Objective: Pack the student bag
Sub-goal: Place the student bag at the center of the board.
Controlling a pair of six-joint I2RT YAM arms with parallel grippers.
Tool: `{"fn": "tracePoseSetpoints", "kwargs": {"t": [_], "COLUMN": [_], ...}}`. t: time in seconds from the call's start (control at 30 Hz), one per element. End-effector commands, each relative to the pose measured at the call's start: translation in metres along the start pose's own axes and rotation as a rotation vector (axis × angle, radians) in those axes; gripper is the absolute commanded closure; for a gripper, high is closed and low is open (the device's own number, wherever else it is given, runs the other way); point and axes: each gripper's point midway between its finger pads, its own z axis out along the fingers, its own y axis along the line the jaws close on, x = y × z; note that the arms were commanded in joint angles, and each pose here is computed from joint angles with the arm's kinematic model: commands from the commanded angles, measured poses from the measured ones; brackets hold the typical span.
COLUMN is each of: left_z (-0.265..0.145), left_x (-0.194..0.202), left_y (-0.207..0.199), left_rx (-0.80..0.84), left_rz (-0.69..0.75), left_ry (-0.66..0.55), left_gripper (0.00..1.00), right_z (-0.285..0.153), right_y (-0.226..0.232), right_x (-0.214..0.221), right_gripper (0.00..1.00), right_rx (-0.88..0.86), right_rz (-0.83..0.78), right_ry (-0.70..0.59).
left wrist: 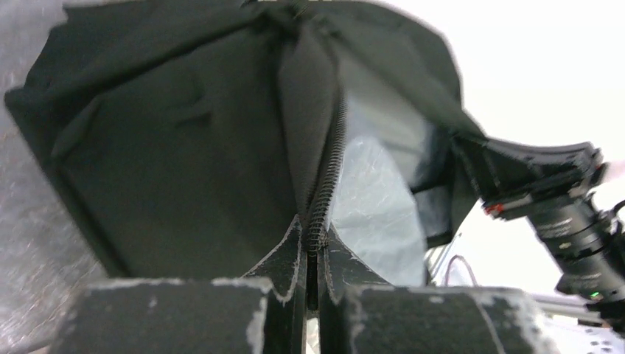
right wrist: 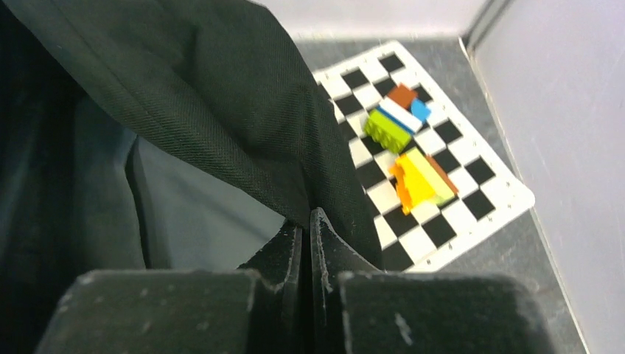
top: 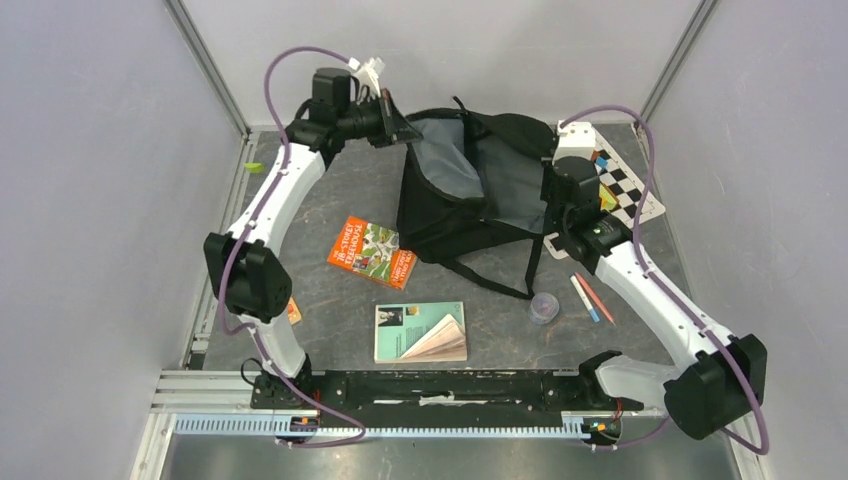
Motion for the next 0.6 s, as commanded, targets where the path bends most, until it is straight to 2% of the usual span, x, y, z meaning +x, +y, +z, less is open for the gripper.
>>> {"fn": "tracePoseSetpoints", "kwargs": {"t": [0.0,0.2,0.33,0.47,0.57], "left_z": [0.013,0.035,0.057,0.083,0.094], "left_x": [0.034,0.083,0.120,0.161,0.183], "left_y": [0.038,0.079,0.086,0.078,0.095], "left_rx": [-0.009,-0.019,0.003,-0.008,-0.089], "left_rz": [0.082,0.043,0.003,0.074,0.115], "left_ry": [0.101,0.217,0.287,0.370,0.422], "left_gripper": [0.98,0.98,0.98,0.98,0.98], "right_z": [0.016,0.025,0.031,0.032,0.031], "right_y": [-0.013,-0.030,-0.031,-0.034,-0.036], "right_x": [0.038,0.083,0.108,0.127,0.131], "right_gripper": [1.00,0.99,0.91,0.86,0.77], "right_rx": [0.012,0.034,0.030,0.026,0.009], "right_rz": [0.060,0.080,0.065,0.055,0.055], "right_ry": [0.055,0.139,0.198,0.244,0.261]}}
